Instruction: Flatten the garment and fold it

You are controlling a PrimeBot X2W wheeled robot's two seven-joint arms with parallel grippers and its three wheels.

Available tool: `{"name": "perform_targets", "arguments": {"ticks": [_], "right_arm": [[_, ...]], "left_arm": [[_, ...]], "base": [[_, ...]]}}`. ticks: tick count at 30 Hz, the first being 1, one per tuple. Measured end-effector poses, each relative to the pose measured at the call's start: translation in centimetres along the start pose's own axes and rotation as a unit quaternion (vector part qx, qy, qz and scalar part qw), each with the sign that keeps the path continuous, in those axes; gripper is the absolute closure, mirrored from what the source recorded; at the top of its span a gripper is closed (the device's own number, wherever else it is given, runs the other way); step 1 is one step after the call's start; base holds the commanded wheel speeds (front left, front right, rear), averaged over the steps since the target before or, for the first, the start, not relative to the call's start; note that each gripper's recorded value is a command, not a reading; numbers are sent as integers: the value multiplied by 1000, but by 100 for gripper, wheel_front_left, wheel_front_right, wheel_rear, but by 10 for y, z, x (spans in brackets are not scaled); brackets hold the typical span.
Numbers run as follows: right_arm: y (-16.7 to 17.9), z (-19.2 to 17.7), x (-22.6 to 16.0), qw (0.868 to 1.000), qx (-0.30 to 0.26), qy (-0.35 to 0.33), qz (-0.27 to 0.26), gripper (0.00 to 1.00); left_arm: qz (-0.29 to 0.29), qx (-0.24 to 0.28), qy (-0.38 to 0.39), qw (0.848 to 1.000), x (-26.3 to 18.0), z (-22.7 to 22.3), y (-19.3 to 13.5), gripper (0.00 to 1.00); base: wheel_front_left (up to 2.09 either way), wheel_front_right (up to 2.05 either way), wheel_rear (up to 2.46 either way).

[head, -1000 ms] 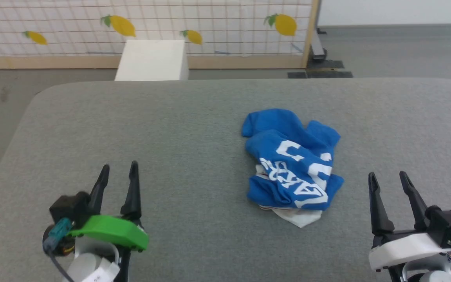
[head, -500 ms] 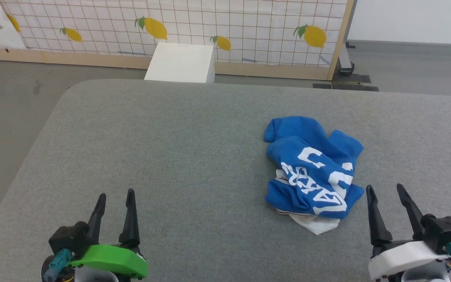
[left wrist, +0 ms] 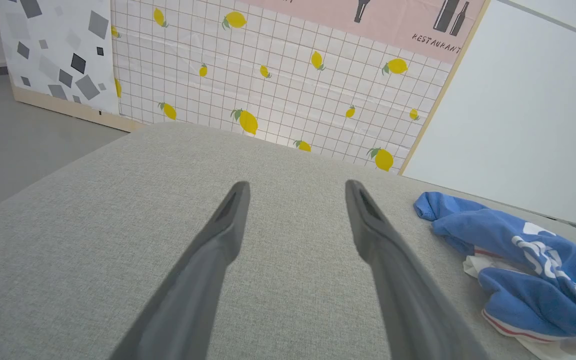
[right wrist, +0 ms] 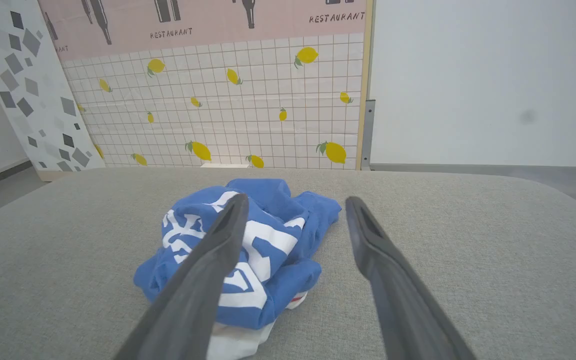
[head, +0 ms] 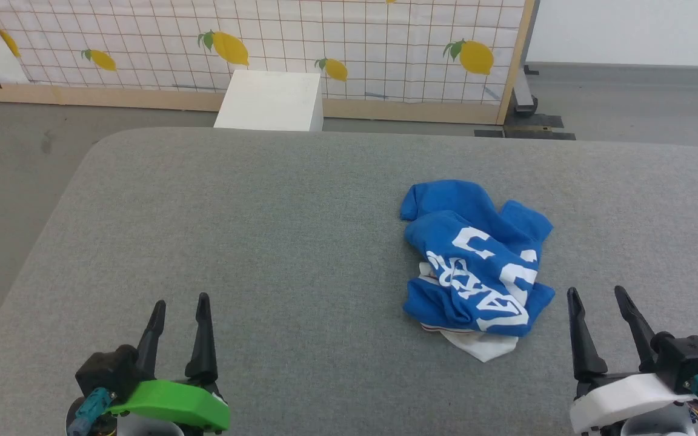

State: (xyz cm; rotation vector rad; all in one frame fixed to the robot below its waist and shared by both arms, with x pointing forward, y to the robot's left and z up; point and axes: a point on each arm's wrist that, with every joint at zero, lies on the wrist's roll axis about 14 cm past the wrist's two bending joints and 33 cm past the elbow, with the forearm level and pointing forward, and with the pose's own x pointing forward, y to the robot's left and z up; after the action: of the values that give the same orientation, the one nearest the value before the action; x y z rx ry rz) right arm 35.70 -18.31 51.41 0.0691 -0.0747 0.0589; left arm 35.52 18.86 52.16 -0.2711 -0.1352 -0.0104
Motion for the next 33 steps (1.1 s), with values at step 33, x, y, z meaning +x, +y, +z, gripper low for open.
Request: {"name": "perform_targets", "arguments": {"ticks": [33], "right_arm": [[-28, -20, -12, 998, 4, 32, -48, 0]], "left_arm": [[-239, -19, 312, 919, 66, -118, -189, 0]], "base": [[0, 0, 0]]}}
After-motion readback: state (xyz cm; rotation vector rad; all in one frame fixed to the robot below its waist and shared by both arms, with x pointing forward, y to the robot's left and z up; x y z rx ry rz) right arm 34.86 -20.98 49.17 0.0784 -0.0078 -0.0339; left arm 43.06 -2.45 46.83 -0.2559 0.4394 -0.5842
